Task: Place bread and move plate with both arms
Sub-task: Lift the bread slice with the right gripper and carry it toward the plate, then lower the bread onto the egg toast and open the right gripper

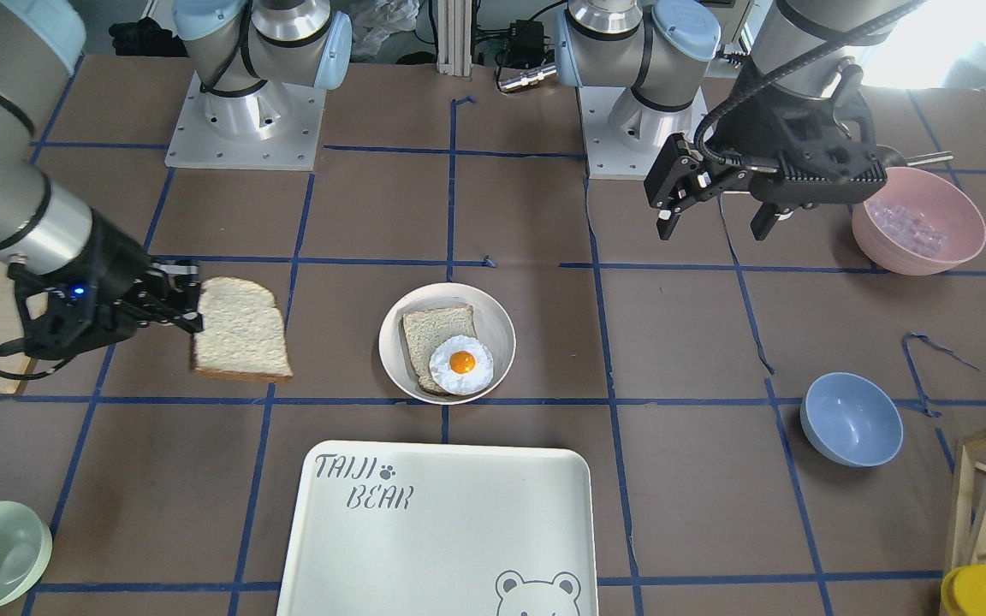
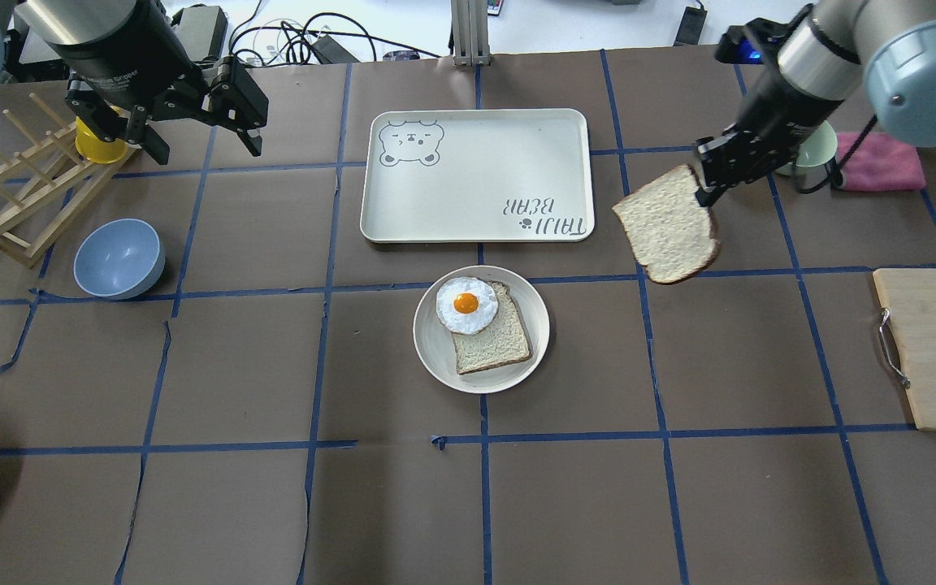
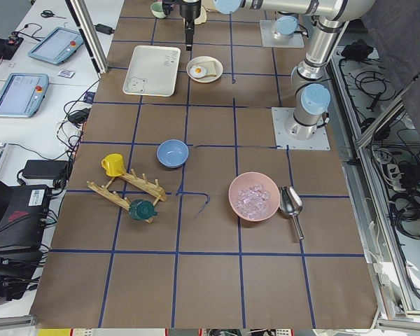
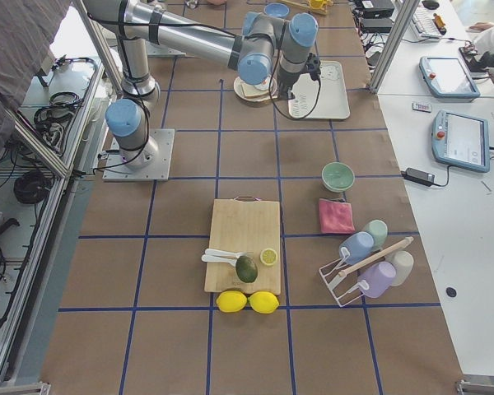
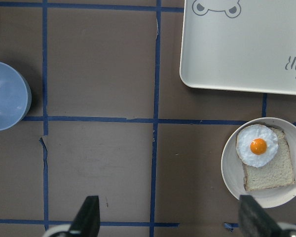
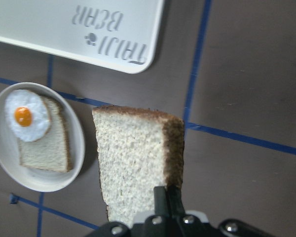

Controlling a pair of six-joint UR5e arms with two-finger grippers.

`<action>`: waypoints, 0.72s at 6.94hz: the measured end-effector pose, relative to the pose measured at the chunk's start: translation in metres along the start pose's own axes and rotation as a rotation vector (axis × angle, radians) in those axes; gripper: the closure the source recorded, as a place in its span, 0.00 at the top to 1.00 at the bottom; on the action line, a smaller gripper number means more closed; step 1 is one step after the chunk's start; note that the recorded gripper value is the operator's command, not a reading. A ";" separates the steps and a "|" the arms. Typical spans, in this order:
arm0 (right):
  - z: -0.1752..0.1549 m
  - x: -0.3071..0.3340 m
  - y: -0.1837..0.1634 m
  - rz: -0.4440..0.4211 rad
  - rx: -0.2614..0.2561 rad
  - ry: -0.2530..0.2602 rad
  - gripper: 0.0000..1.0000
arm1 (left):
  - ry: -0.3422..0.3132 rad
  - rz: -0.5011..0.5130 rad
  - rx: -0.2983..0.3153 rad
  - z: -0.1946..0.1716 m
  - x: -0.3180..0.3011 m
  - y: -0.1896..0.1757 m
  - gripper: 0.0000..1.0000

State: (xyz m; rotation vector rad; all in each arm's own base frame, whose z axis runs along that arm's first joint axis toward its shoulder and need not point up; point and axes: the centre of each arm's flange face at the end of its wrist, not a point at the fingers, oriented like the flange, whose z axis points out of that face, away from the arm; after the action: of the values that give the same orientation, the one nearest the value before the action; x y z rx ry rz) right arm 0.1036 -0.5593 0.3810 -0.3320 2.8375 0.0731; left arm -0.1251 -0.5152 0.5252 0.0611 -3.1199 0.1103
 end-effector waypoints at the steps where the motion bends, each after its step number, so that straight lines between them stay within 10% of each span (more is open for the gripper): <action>1: 0.025 -0.058 -0.009 -0.056 0.002 -0.054 0.00 | -0.001 -0.001 0.000 0.000 0.000 0.000 1.00; 5: 0.143 -0.136 0.007 -0.203 0.031 -0.112 0.00 | -0.003 -0.001 -0.002 0.001 0.000 0.001 1.00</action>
State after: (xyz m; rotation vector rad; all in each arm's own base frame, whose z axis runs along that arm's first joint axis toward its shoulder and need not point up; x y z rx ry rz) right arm 0.2677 -0.5106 0.2824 -0.5870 2.6757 0.0063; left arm -0.1247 -0.5148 0.5239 0.0633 -3.1231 0.1078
